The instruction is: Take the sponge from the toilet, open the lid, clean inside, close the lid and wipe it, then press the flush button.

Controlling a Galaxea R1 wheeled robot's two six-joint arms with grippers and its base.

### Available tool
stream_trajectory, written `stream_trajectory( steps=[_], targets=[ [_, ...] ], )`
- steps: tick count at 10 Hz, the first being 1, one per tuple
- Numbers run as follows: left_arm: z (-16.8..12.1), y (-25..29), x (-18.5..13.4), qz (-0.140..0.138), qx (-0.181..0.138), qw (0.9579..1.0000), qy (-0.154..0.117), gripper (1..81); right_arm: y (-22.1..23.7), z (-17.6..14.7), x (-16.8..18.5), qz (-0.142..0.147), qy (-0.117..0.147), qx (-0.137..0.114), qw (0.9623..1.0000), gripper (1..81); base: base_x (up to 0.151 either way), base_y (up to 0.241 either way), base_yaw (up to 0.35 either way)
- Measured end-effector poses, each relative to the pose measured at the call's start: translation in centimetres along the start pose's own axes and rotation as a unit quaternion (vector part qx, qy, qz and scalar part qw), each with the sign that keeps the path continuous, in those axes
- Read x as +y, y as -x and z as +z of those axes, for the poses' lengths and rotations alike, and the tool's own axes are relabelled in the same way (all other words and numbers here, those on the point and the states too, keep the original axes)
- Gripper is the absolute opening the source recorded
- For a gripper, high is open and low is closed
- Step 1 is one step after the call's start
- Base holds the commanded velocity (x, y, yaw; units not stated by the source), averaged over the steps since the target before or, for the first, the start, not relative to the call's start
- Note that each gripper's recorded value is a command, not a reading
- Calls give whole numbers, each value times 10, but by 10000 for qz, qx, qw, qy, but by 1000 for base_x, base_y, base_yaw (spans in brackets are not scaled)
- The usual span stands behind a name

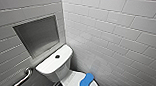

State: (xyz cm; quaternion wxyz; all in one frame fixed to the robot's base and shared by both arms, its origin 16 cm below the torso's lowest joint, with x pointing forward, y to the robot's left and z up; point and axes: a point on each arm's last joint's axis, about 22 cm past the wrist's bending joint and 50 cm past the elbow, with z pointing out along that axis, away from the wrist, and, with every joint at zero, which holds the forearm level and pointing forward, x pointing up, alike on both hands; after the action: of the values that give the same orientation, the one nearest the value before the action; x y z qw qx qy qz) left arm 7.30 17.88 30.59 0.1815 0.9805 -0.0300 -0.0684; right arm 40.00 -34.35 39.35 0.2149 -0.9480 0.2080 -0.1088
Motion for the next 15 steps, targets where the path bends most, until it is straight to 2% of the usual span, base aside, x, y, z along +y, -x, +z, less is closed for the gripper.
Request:
stream_trajectory(
  steps=[3, 5, 8, 13, 15],
  targets=[
    [5, 6, -1, -17, -53, 10000, 5, 811, -41, 9, -24, -1, -161, 208, 9997, 811, 0, 0, 0],
    [15, -12, -6, 30, 66, 10000, -6, 811, -66, 24, -52, -24, -361, 302, 9989, 811, 0, 0, 0],
    [32, -36, -14, 77, 205, 9998, -14, 811, -120, 34, -79, -189, -521, 529, 9971, 811, 0, 0, 0],
    [73, -17, -24, -72, -190, 9998, 45, 811, -141, 97, -74, -184, -502, 302, 9981, 811, 0, 0, 0],
    [79, -20, -26, -81, -212, 9997, 49, 811, -155, 106, -86, -246, -543, 265, 9979, 811, 0, 0, 0]
  ],
)
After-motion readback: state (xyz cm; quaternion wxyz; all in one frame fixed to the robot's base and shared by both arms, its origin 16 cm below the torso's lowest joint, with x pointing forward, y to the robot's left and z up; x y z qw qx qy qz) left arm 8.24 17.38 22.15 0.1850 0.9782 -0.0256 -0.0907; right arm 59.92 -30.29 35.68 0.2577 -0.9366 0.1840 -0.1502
